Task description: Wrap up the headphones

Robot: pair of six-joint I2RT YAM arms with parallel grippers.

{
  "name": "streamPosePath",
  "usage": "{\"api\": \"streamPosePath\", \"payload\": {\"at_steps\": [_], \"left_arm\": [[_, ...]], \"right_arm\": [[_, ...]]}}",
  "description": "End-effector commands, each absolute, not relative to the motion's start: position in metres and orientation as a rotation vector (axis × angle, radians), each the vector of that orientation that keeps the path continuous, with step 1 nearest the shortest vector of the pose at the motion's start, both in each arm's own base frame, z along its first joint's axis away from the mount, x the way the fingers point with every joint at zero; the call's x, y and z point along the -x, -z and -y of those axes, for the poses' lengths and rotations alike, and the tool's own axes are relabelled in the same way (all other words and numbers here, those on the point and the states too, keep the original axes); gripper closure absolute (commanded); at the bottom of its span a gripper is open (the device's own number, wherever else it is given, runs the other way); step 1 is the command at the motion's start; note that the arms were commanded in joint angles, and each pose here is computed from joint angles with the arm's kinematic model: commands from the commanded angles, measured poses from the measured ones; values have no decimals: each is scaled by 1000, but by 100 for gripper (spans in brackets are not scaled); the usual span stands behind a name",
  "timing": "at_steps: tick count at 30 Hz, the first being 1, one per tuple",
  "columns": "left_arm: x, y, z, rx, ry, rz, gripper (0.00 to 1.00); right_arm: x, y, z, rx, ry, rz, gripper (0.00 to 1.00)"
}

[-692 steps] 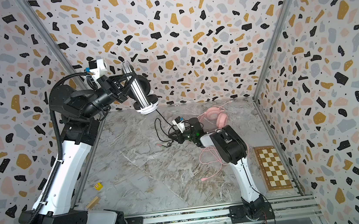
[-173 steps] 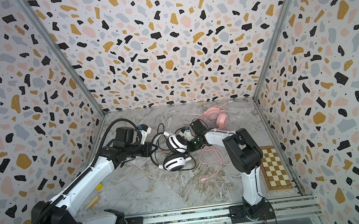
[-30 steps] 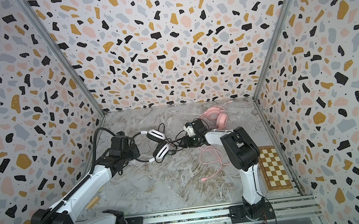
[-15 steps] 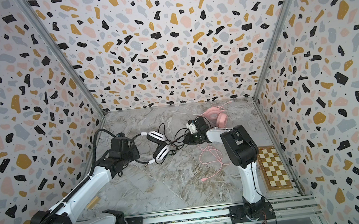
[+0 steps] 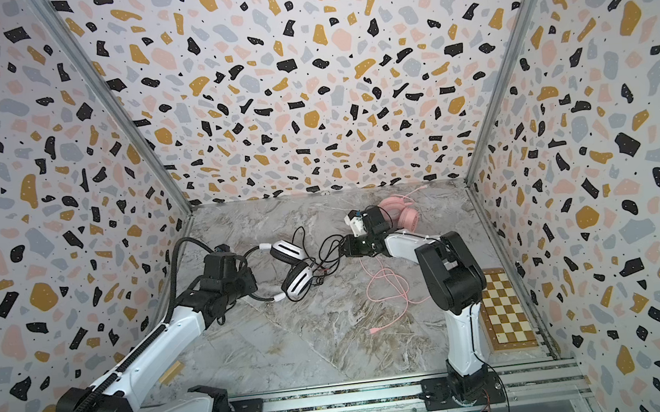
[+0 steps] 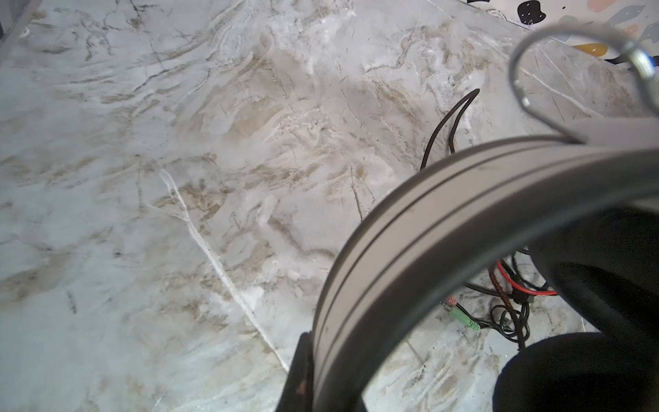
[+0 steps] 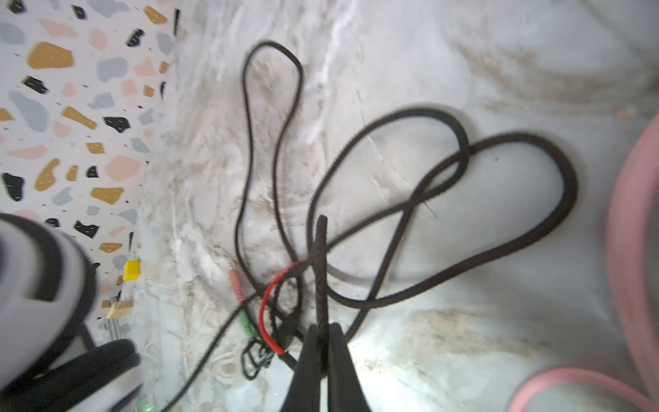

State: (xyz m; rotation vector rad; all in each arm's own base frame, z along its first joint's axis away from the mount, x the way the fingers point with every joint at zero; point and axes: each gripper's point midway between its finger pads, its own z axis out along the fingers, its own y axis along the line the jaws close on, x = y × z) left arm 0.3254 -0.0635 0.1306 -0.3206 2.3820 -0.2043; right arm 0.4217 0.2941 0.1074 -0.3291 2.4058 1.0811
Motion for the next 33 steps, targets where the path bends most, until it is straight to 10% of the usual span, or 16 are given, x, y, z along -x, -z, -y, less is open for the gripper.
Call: {"api": "streamPosePath", "payload": {"at_steps": [1,18,33], "left_arm": [[-337,-155,72,299,290,-2281,100],[-332,-156,87,218,366,-2295,100],[-359,-221,52,597,401,-1898,100]], "right_arm": [[-432,-208,-301,397,-1132,-2173,100],[-483,-348,-357,552,-1164,-1876,100],[-355,-343,-321,524,-1178,-1871,100]]}}
